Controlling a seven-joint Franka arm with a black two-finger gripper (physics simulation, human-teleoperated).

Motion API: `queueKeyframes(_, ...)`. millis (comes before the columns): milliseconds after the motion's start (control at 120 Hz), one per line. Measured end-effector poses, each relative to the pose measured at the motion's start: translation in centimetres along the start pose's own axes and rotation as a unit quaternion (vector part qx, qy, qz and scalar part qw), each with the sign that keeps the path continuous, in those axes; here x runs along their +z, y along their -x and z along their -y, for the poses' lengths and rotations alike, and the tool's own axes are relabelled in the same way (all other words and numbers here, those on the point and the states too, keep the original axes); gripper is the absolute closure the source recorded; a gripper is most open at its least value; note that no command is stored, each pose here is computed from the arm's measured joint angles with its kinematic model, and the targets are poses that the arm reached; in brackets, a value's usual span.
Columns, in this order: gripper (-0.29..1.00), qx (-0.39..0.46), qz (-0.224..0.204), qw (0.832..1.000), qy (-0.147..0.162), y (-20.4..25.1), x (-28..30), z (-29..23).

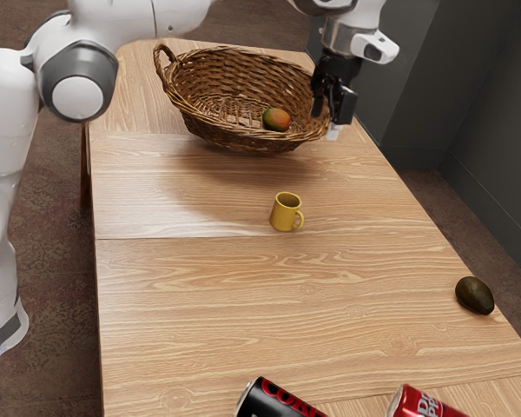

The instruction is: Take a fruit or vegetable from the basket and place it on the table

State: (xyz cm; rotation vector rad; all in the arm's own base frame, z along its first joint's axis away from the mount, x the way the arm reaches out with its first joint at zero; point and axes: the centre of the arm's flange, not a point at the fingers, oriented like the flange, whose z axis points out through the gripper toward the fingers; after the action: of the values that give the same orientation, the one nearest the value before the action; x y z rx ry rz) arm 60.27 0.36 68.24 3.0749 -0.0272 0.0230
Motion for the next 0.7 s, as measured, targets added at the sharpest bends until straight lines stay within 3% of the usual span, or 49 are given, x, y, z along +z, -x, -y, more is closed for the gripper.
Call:
queueKeyframes(350,0.0,0.005,0.005,1.0,0.012,-0.1,0.2,-0.2)
queueKeyframes(450,0.0,0.009,-0.061,0.998,0.001,4.1,-7.5,-0.5)
queueKeyframes(617,0.0,-0.001,-0.07,0.997,-0.016,5.8,-9.5,0.6)
queueKeyframes(700,0.0,0.009,-0.073,0.996,-0.043,4.8,-8.9,2.8)
